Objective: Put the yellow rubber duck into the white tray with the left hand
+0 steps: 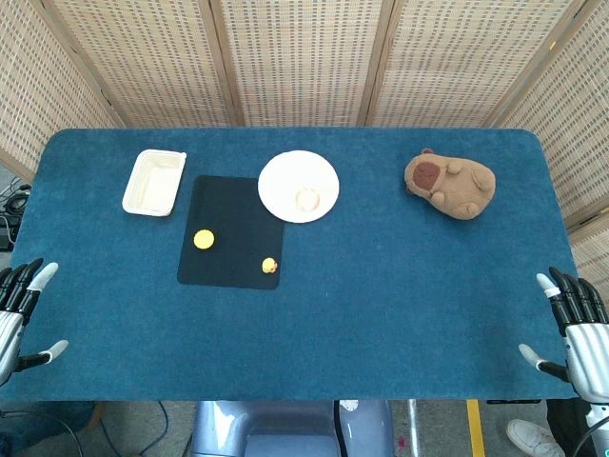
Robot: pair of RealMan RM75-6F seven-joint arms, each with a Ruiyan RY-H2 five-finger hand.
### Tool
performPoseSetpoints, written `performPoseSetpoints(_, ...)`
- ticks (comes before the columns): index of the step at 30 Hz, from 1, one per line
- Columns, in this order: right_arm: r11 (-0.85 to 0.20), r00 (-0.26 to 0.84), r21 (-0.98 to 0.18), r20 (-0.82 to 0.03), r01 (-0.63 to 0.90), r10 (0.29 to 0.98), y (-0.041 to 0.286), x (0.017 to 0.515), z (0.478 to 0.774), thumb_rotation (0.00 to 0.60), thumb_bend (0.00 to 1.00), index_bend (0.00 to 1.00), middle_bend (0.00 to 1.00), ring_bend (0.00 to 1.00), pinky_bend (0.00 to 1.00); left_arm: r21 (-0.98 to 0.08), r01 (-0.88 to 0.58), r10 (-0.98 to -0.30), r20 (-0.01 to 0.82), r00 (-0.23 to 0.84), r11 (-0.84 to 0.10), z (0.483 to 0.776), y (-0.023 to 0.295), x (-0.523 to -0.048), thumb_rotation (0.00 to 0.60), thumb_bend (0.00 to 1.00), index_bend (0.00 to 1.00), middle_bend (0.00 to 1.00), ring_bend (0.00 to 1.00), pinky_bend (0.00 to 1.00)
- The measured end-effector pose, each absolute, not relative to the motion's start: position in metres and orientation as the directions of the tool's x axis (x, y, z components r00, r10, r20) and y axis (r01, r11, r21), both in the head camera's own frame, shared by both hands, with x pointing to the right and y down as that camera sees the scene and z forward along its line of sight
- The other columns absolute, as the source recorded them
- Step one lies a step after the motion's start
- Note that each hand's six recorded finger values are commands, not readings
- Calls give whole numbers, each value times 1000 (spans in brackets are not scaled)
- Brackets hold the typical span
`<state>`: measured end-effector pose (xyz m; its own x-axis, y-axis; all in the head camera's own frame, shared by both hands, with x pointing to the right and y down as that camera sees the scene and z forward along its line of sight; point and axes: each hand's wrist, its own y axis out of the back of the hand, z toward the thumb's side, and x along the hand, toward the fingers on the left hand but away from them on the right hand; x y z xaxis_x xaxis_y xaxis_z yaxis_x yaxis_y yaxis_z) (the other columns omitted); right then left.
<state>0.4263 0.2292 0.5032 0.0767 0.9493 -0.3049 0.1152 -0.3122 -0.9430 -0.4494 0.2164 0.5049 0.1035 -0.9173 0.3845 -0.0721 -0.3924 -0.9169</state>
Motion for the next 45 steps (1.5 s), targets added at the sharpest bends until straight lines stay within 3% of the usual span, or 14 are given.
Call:
performPoseSetpoints(11,-334,79,-934,-326,124,942,230,427,504,600,0,0,0,0,0,-919,-72,-917,377,131,-388,510,214,-444,600,86,0,0,0,0)
performPoseSetpoints(15,-335,79,-933,-327,128,942,229,427,503,600,0,0,0,0,0,-914,-78,-909,381,172,-398,521,200,-432,600,82,0,0,0,0)
performPoseSetpoints(23,-353,46,-927,-350,126,936,224,434,511,600,0,0,0,0,0,-871,-50,-830,447,332,-489,574,137,-368,600,100,29,0,0,0)
performPoseSetpoints(30,-372,8,-921,-374,120,928,219,443,520,600,0,0,0,0,0,-834,4,-730,485,481,-552,624,84,-273,600,197,234,0,0,0)
performPoseSetpoints(35,-383,-21,-917,-387,115,922,216,450,528,600,0,0,0,0,0,-819,19,-698,501,512,-573,650,72,-228,600,256,318,0,0,0)
performPoseSetpoints(45,-384,-55,-916,-392,118,918,211,460,532,600,0,0,0,0,0,-795,133,-650,569,505,-592,694,64,-178,600,307,328,0,0,0)
